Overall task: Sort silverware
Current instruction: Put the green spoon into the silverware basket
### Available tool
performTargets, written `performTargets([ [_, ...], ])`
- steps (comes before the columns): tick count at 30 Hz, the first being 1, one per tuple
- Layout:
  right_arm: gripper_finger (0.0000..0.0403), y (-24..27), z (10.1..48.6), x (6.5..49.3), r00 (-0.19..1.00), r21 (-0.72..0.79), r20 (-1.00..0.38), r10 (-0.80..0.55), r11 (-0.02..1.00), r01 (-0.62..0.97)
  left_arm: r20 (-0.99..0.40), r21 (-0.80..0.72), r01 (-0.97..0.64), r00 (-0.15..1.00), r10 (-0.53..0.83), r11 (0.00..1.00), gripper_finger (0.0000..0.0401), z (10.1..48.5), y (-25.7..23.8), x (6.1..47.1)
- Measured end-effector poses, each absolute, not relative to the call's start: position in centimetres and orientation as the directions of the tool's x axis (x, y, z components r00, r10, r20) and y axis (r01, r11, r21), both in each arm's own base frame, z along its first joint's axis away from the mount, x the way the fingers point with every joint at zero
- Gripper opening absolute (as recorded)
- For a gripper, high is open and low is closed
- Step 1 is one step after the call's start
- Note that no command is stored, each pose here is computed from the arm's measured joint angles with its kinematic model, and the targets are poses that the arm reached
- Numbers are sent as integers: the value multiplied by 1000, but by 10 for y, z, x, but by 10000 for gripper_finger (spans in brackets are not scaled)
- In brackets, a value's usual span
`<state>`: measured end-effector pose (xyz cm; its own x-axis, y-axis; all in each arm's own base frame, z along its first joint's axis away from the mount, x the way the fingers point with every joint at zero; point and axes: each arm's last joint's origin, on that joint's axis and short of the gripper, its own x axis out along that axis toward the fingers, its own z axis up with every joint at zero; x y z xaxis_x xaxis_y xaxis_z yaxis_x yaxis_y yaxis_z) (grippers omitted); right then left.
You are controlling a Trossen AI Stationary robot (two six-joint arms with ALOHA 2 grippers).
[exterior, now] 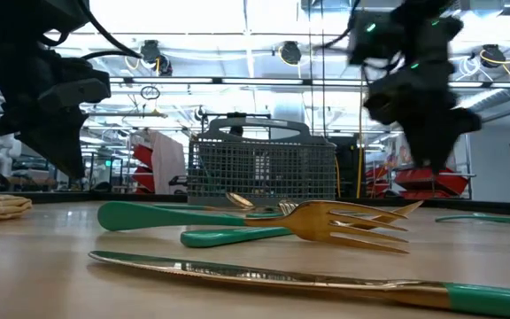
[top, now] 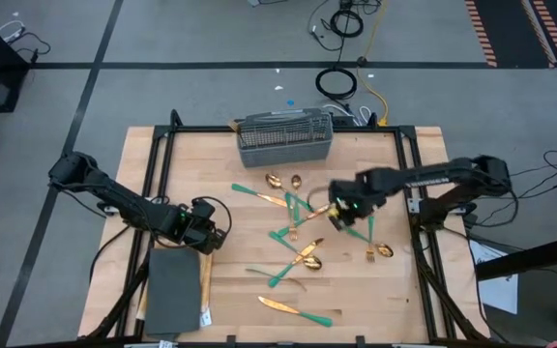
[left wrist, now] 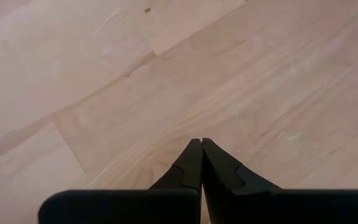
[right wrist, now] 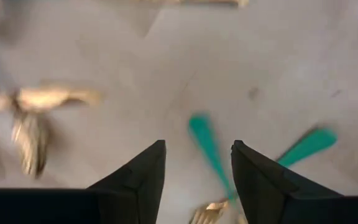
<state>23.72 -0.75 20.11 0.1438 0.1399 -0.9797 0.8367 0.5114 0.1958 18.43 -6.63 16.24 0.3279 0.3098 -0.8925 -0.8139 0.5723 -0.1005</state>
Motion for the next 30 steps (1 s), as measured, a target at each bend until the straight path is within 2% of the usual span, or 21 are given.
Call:
performTargets([
  [6, 176, 33, 213, 220, 126, 164, -986, 105, 658, 735, -887, -98, -815, 332, 321, 571, 6, 163, -66, 184],
  [10, 176, 47, 199, 217, 54, 106, -994, 95, 719, 687, -886, -97, -815, 332, 323, 571, 6, 163, -66, 184],
  [18, 176, 52, 152, 215, -50, 31, -995, 82, 770, 638, -885, -98, -817, 334, 326, 569, 6, 163, -66, 184],
  [22, 173, 49, 135, 208, -70, 6, -995, 68, 756, 654, -885, -101, -819, 334, 326, 565, 6, 163, -66, 184],
  [25, 139, 48, 128, 204, -58, 34, -993, 99, 738, 674, -885, -102, -819, 334, 326, 564, 6, 163, -66, 185],
  [29, 28, 49, 127, 206, -34, 84, -989, 146, 730, 679, -883, -100, -820, 334, 329, 563, 6, 163, -66, 184],
  [30, 16, 50, 128, 207, -23, 96, -988, 154, 720, 687, -883, -101, -820, 335, 329, 563, 6, 163, -66, 185],
])
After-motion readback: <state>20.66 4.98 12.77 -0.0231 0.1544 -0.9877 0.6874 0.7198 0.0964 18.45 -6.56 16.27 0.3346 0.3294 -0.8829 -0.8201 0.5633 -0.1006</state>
